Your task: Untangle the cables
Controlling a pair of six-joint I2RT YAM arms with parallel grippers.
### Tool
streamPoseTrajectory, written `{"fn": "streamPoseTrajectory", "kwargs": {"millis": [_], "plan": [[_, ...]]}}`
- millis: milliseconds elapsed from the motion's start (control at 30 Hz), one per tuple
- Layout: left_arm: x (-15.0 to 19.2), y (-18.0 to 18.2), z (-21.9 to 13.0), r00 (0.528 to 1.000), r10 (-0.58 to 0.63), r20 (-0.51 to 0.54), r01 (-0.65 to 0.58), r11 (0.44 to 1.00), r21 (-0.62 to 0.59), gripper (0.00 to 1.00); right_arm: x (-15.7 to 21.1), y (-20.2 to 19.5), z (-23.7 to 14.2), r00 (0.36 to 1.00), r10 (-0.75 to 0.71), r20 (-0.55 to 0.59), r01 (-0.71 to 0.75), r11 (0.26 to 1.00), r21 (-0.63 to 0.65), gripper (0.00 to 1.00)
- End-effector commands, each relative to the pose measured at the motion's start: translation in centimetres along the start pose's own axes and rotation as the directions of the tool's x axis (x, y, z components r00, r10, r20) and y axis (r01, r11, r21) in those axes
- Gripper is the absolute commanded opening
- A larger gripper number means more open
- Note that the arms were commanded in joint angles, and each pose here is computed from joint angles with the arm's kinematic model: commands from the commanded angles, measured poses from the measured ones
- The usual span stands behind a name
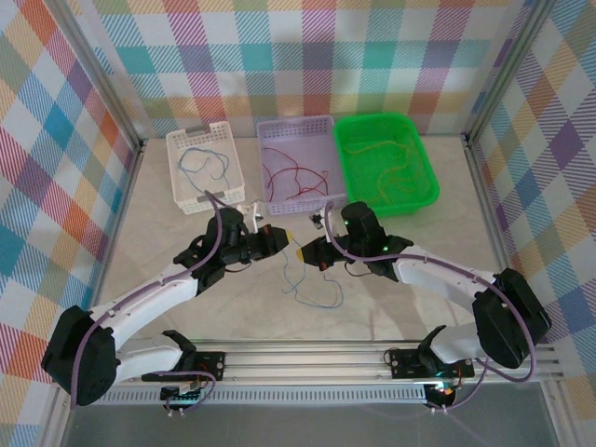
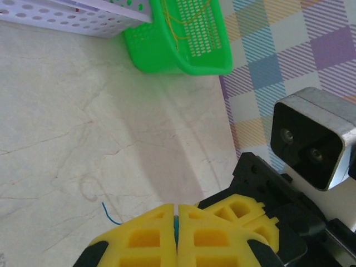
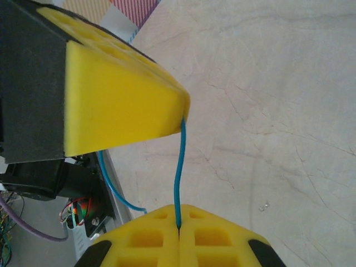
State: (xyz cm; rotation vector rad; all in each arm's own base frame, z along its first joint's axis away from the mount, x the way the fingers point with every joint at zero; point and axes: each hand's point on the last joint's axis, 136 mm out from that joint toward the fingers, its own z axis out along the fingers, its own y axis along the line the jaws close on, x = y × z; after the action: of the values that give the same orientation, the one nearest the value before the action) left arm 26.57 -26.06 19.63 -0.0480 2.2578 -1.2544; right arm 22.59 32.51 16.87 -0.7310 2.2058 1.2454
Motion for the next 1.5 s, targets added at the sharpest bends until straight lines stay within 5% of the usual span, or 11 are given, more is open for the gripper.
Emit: {"fn": "streamPoseTrajectory", "kwargs": {"millis": [0, 233, 367, 600, 933, 1167, 1467], "plan": [[-2.4, -1.4, -1.7, 0.995, 0.066, 0.070, -0.061, 0.996, -0.062, 0.00, -1.0, 0.4, -0.9, 0.999, -0.035, 0.030, 0.033, 0.999, 0.036, 0.05], [-8.5, -1.0, -6.3, 0.980, 0.099, 0.172, -0.047, 0.957, -0.286, 0.00, -1.4, -0.6, -4.8, 0.986, -0.081, 0.143, 0.052, 0.979, 0.196, 0.65], [-13.3, -1.6, -10.0, 0.955, 0.117, 0.271, -0.014, 0.935, -0.353, 0.00, -1.4, -1.4, -7.5, 0.969, -0.110, 0.220, 0.042, 0.955, 0.294, 0.82], [-20.9, -5.9, -15.9, 0.881, 0.164, 0.444, 0.000, 0.938, -0.347, 0.00, -0.9, -1.4, -9.7, 0.953, -0.142, 0.269, 0.047, 0.943, 0.330, 0.88], [-29.4, -12.3, -22.3, 0.707, 0.281, 0.649, -0.018, 0.924, -0.381, 0.00, -0.9, -0.6, -8.7, 0.965, -0.129, 0.230, 0.063, 0.959, 0.275, 0.89], [-33.5, -12.5, -24.4, 0.618, 0.325, 0.716, 0.025, 0.902, -0.430, 0.00, -1.2, -0.4, -8.4, 0.966, -0.139, 0.216, 0.079, 0.961, 0.265, 0.94], [-37.8, -9.4, -24.0, 0.571, 0.341, 0.747, 0.079, 0.883, -0.464, 0.00, -1.2, -0.8, -8.5, 0.970, -0.148, 0.191, 0.086, 0.950, 0.299, 1.00]]}}
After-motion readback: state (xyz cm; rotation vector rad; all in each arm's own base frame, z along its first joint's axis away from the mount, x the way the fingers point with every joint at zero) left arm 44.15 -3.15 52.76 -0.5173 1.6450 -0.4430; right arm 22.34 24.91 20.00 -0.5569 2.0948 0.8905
